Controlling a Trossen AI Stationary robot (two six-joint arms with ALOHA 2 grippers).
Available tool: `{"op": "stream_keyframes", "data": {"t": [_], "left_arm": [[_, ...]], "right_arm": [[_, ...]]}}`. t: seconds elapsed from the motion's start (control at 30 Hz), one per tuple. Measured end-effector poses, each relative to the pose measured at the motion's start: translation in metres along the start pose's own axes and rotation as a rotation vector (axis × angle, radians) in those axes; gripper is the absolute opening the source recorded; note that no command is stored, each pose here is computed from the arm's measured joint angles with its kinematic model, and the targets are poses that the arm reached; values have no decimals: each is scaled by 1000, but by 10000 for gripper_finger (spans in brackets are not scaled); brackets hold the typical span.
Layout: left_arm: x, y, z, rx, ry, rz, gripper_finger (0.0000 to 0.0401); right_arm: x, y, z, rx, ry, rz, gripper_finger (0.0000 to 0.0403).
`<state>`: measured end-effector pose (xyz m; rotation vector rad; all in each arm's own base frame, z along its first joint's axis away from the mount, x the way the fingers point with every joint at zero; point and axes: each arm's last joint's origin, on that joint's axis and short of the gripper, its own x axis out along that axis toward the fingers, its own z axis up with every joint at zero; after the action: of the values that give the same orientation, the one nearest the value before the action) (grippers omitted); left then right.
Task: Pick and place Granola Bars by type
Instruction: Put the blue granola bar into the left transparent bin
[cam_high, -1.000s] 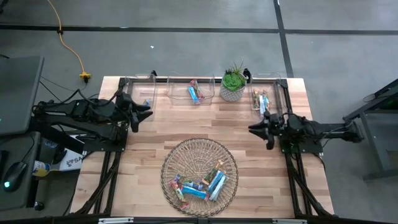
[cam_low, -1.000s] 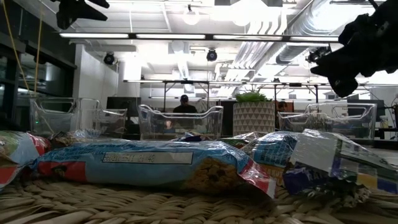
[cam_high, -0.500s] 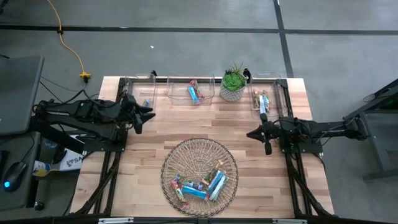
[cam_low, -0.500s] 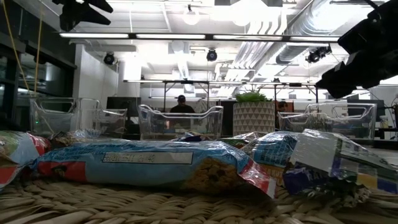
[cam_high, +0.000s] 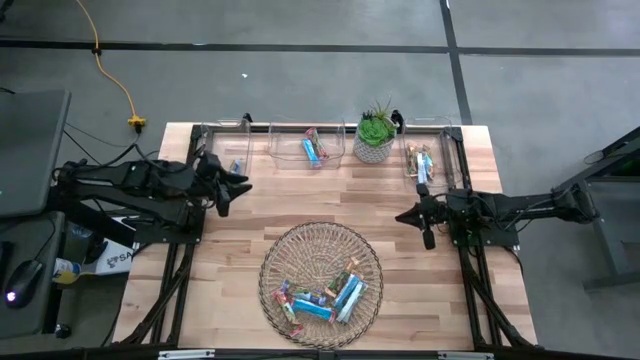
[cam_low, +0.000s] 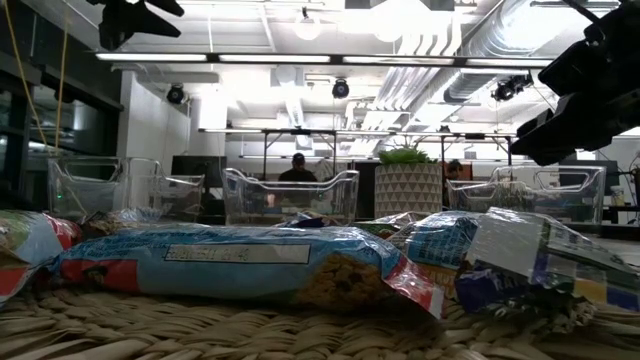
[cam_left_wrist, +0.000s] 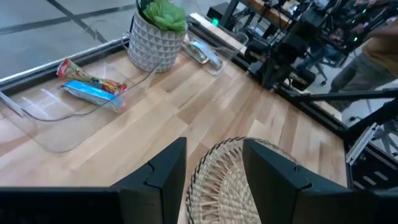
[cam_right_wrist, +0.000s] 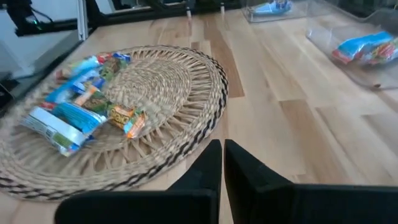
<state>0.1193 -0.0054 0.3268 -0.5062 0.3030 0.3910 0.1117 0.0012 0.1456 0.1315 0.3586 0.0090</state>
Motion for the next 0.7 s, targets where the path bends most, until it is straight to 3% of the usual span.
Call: {"op": "stream_keyframes", "data": {"t": [0.4, 0.7], "left_arm": [[5, -4, -4, 44, 83, -70, 153], [27, -14, -13, 171, 223, -125, 153]], "right_arm": [[0, -1, 0, -16, -7, -37, 12], [0, -1, 0, -15, -8, -38, 12]]}}
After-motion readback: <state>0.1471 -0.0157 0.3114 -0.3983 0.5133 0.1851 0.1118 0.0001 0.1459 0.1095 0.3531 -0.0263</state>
